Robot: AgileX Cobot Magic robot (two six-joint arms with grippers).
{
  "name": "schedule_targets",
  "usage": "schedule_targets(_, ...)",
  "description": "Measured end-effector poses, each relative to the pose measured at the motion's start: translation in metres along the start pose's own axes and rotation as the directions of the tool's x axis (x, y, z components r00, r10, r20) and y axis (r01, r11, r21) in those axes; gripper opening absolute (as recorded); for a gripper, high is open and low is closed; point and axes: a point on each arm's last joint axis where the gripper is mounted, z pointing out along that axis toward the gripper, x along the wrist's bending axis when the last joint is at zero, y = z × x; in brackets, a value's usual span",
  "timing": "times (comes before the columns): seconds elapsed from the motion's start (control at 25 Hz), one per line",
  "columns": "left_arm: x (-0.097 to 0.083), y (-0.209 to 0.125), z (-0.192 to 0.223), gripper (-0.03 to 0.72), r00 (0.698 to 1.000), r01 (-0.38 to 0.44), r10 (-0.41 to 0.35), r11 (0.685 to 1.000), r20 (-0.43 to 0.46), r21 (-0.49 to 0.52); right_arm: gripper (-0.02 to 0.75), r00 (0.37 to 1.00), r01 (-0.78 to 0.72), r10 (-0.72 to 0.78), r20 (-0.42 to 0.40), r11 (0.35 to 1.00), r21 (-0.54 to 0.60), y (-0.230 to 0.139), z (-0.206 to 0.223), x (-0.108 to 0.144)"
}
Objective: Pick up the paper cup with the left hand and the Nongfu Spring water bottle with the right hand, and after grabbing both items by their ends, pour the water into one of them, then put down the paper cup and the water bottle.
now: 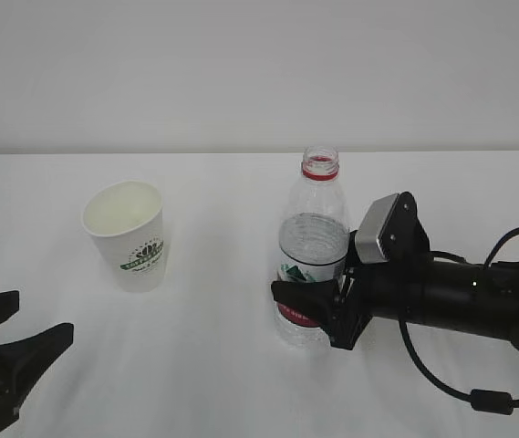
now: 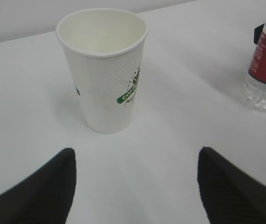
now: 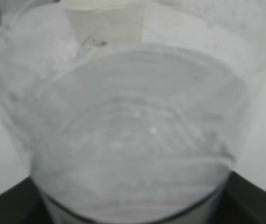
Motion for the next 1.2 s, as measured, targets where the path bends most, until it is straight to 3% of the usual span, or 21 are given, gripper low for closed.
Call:
schedule_targets(0.84, 0.000, 0.000, 0.000, 0.587, 1.000, 0.001, -0.001, 1.000, -0.001, -0.002, 0.524, 0.983, 0.148, -0.141, 0.118, 0.987, -0.057, 0.059, -0.022, -0.004)
schedule_targets(1.2, 0.000, 0.000, 0.000, 0.587, 1.000, 0.001, -0.001, 1.000, -0.001, -0.002, 0.524, 0.975, 0.107, -0.093, 0.200, 0.993, -0.059, 0.062, -0.027, -0.012)
